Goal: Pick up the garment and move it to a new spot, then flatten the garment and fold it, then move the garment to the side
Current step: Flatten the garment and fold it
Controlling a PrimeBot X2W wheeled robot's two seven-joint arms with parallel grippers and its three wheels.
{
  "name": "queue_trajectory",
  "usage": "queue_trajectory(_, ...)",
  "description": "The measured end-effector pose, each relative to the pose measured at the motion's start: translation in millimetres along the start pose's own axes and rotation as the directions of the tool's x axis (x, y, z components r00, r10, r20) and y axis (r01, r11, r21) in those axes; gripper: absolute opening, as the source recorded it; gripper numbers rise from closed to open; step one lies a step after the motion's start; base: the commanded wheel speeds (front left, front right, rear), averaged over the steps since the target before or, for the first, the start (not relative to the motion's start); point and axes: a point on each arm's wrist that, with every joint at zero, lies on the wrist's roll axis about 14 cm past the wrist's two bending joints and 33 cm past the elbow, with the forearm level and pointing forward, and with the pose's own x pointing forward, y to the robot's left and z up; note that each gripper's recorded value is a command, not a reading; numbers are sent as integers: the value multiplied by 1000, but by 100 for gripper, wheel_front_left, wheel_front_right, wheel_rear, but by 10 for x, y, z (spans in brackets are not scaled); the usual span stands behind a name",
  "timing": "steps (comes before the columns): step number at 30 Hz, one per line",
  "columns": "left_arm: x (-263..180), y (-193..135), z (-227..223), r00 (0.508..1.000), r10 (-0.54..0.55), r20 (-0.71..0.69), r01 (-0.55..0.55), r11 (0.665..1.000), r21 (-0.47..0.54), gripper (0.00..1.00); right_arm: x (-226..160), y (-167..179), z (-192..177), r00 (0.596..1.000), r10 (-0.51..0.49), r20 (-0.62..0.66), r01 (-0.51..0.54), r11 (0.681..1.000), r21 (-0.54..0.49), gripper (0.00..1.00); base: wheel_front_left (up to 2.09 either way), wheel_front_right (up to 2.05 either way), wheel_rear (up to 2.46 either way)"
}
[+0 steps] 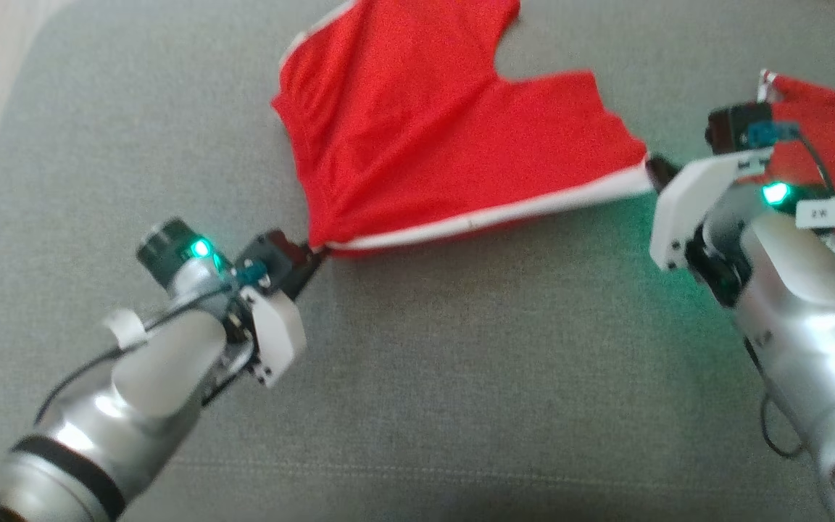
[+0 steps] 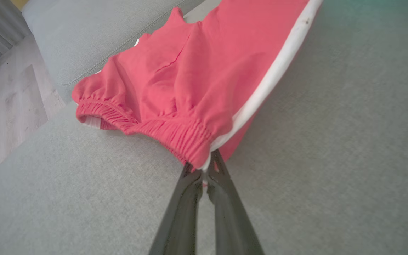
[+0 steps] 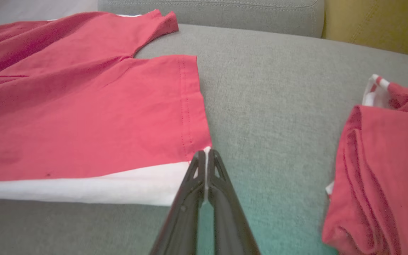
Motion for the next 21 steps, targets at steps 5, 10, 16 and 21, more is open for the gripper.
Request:
queue_trajectory(5, -163, -215, 55, 1000, -4, 26, 5, 999, -32, 0, -255, -34, -192, 997, 15, -71, -18, 999, -38, 0, 0, 0, 0)
queue_trajectory(10, -323, -500, 70, 999, -25, 32, 28, 994, -107, 0, -523, -25, -393, 987, 45, -154, -51, 998, -34, 0, 0, 0, 0)
queue_trajectory(16, -500, -897, 113, 995, -92, 35, 97, 979, -179, 0, -856, -73, -601, 965, 69, -253, -84, 995, -49, 0, 0, 0, 0)
queue_trajectory(21, -664, -1125, 55, 990, -141, -2, 138, 972, -189, 0, -1121, -66, -830, 929, 101, -356, -124, 991, -44, 0, 0, 0, 0)
